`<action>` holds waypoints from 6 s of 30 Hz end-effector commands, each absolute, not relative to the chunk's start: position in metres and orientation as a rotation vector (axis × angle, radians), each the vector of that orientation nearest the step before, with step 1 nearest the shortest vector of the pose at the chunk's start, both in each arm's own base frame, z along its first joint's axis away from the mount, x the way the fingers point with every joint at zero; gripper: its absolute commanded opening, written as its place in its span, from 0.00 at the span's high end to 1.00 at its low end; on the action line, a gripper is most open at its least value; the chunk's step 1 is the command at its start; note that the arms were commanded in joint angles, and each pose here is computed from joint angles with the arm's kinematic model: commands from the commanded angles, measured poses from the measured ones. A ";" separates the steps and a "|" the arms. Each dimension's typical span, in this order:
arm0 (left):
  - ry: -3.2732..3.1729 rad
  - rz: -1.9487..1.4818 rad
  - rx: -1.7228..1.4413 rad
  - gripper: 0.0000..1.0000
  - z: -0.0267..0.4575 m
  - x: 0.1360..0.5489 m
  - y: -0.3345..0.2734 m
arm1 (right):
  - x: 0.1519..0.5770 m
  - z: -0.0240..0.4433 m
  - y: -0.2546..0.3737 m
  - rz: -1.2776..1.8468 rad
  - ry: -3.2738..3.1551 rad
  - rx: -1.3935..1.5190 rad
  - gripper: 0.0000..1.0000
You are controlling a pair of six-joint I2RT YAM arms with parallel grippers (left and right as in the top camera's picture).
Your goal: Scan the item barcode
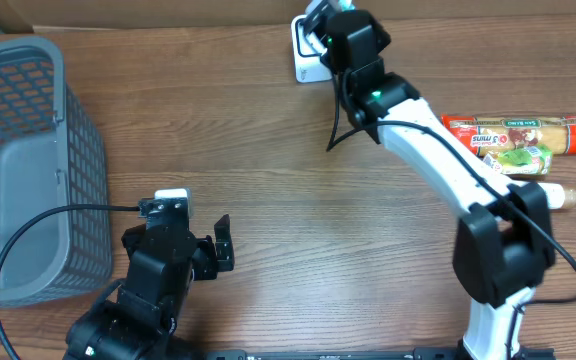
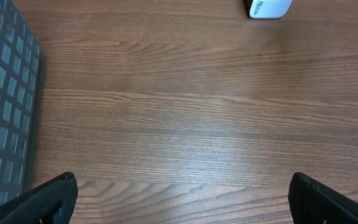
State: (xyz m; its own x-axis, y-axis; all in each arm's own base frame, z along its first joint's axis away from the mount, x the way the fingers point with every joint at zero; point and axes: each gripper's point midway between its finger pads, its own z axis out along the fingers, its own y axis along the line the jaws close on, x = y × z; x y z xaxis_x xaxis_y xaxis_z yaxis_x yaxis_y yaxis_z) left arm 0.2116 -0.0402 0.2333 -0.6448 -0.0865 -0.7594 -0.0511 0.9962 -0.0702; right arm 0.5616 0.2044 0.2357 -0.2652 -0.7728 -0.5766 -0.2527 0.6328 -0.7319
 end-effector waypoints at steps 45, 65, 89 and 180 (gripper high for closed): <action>2.268 -0.050 -0.110 0.00 0.233 0.212 -0.039 | 0.632 0.186 0.244 -1.072 1.192 -1.248 0.96; 2.268 -0.050 -0.110 0.01 0.233 0.212 -0.039 | 0.633 0.195 0.243 -1.065 1.175 -1.176 0.96; 2.268 -0.050 -0.110 0.00 0.233 0.212 -0.039 | 0.454 0.293 0.258 -0.224 1.626 -1.388 0.96; 2.268 -0.050 -0.110 0.00 0.233 0.212 -0.039 | 0.333 0.274 0.112 0.429 2.057 -0.283 0.00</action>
State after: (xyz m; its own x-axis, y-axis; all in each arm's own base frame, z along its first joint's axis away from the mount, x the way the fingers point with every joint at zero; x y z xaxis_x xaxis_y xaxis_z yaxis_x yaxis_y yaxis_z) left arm 0.2115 -0.0401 0.2316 -0.6481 -0.0853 -0.7568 -0.0519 0.9963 -0.0678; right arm 0.3526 0.1193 0.2642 -0.6093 0.0225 -0.7926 -0.3191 0.9081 0.2711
